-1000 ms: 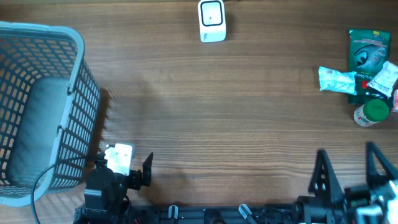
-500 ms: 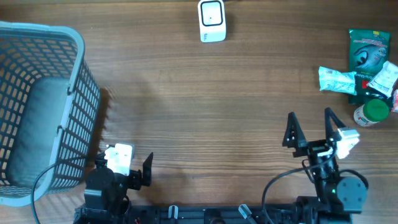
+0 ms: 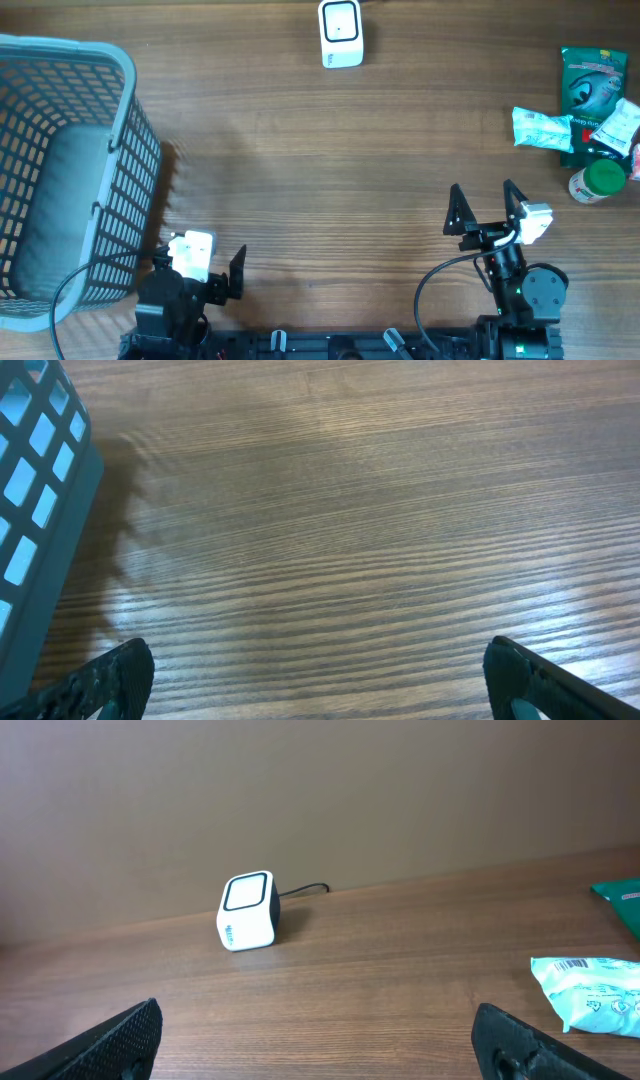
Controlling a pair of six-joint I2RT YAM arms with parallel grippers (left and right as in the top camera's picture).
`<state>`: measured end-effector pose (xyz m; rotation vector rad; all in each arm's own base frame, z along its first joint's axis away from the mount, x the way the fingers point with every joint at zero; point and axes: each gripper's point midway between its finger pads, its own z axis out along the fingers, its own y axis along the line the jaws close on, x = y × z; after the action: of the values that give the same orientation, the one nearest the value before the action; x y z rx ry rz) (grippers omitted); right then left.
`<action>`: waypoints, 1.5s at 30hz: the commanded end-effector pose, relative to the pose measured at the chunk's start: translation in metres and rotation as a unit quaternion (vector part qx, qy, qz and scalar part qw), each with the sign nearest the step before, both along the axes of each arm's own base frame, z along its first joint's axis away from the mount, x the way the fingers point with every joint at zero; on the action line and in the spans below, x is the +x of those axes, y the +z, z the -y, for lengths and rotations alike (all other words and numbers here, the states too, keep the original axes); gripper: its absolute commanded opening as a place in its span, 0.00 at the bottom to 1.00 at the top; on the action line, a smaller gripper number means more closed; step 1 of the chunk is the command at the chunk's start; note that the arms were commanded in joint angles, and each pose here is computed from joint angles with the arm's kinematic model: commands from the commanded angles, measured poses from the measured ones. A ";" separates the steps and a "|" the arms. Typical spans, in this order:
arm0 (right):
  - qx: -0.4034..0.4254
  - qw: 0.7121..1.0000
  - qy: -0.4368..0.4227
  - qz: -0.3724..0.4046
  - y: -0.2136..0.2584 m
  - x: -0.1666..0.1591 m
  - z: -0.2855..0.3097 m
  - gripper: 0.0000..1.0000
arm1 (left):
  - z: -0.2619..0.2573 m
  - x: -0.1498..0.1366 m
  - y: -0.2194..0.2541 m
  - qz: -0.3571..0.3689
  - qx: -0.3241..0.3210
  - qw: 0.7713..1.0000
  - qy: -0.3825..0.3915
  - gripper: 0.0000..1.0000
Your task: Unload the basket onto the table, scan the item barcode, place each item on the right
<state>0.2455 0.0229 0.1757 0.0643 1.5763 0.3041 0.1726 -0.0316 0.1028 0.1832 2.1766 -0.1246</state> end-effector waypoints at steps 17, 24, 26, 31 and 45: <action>-0.035 0.998 -0.054 0.004 0.000 0.001 0.019 1.00 | 0.001 0.000 0.000 0.004 0.004 1.000 -0.008 1.00; -0.116 0.992 -0.044 0.014 0.000 0.001 0.015 1.00 | 0.001 0.000 0.000 0.004 0.004 1.000 -0.008 1.00; -0.115 0.992 -0.044 0.014 0.000 0.001 0.015 1.00 | 0.001 0.000 0.001 0.004 0.004 1.000 -0.008 1.00; -0.115 0.992 -0.044 0.014 0.000 0.001 0.015 1.00 | 0.001 0.000 0.000 0.004 0.004 1.000 -0.008 1.00; -0.115 0.992 -0.044 0.014 0.000 0.001 0.015 1.00 | 0.006 0.034 0.070 0.163 -0.016 0.986 -0.009 1.00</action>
<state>0.2468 0.0114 0.1738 -0.0510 1.5768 0.0833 0.1999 -0.0357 0.1495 0.1737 1.9503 -0.1324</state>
